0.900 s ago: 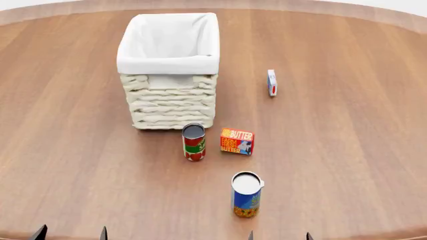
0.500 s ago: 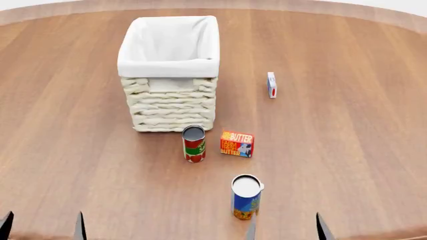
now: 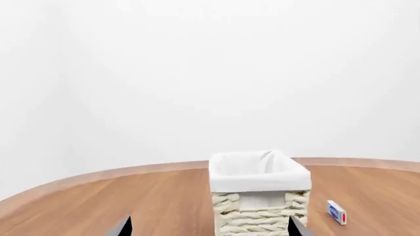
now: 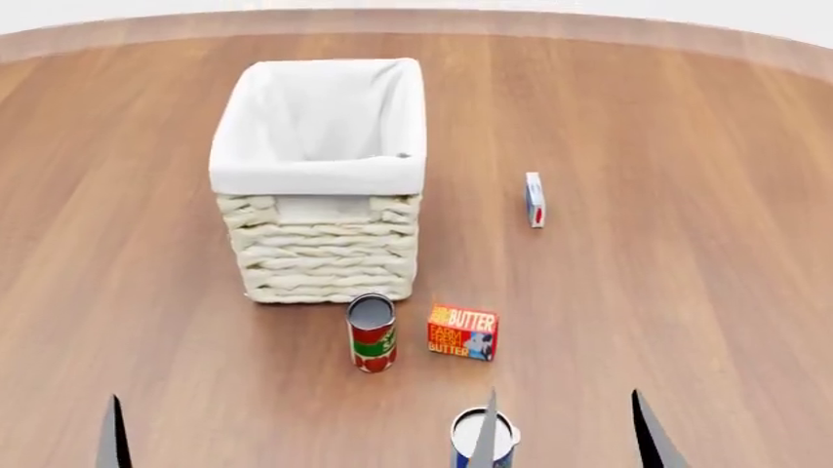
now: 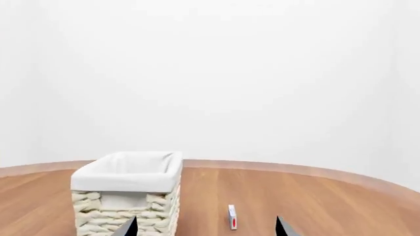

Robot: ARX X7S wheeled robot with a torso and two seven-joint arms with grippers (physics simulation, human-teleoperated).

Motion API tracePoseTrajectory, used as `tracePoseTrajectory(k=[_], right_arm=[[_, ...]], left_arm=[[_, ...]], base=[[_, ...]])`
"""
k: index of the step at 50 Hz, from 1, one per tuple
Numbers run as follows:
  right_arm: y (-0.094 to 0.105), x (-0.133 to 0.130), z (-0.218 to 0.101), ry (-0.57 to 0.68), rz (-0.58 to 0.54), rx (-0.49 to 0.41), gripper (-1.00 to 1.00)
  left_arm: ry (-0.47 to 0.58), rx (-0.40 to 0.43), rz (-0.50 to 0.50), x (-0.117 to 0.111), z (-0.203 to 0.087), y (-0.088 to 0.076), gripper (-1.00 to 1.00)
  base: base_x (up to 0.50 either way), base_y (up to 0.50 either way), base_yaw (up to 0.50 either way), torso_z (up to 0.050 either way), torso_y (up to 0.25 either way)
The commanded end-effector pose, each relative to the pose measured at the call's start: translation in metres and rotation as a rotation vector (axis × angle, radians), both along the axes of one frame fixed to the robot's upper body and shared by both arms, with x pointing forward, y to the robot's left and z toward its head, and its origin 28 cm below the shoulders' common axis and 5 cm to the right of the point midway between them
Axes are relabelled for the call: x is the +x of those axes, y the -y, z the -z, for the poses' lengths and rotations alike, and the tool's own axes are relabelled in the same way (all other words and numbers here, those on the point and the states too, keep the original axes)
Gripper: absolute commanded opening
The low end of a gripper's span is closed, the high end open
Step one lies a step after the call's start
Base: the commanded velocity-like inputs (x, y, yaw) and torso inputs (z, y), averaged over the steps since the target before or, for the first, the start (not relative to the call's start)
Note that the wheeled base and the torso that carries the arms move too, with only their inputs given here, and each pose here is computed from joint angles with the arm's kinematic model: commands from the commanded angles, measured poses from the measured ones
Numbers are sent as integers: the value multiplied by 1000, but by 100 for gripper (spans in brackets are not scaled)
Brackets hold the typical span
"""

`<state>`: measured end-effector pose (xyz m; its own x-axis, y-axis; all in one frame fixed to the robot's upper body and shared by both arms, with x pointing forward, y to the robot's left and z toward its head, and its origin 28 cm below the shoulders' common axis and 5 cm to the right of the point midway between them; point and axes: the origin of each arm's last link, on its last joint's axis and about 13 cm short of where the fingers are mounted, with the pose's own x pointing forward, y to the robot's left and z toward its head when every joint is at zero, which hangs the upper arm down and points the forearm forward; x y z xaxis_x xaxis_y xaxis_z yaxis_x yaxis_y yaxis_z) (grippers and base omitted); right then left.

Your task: Pick up the alphabet soup and put it in the basket.

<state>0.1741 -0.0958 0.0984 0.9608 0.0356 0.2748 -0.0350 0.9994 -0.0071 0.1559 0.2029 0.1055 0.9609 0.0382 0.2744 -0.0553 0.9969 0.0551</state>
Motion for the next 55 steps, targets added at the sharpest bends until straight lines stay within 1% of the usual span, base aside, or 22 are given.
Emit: tracePoseTrajectory(k=[1,25,29,31,35,37,38,39,54,55], right_arm=[[-1,-3,-3,8,-9,8,100],[-2,-3,-1,-1,-12,-10,100],[-3,-2,-1,-3,-16,-9,100],[-3,-2,-1,9,-21,8,100],[-3,-1,0,-14,-12,2,100],[-4,-1,-1,-6,-8,0,100],[-3,-1,-1,-17,-13,17,100],[-3,0,-1,-15,-6,6,100],[-4,1,-1,-23,-17,3,100],[-4,1,-6,-23,-17,2,100]], left_arm=[[16,1,8,-5,-5,1,100],[7,8,7,-4,-3,1,100],[6,10,5,-4,-3,1,100],[4,9,3,-3,-3,1,100],[0,7,5,-3,-3,1,100],[-3,5,6,-3,-3,1,100],[-4,5,6,-2,-2,1,100],[-6,2,6,-2,-2,1,100],[-16,3,12,-1,-1,1,100],[-16,3,12,-1,-1,1,100]], base=[[500,0,0,0,0],[500,0,0,0,0],[500,0,0,0,0],[438,0,0,0,0],[0,0,0,0,4],[0,0,0,0,0],[0,176,0,0,0],[0,500,0,0,0],[0,500,0,0,0],[0,500,0,0,0]])
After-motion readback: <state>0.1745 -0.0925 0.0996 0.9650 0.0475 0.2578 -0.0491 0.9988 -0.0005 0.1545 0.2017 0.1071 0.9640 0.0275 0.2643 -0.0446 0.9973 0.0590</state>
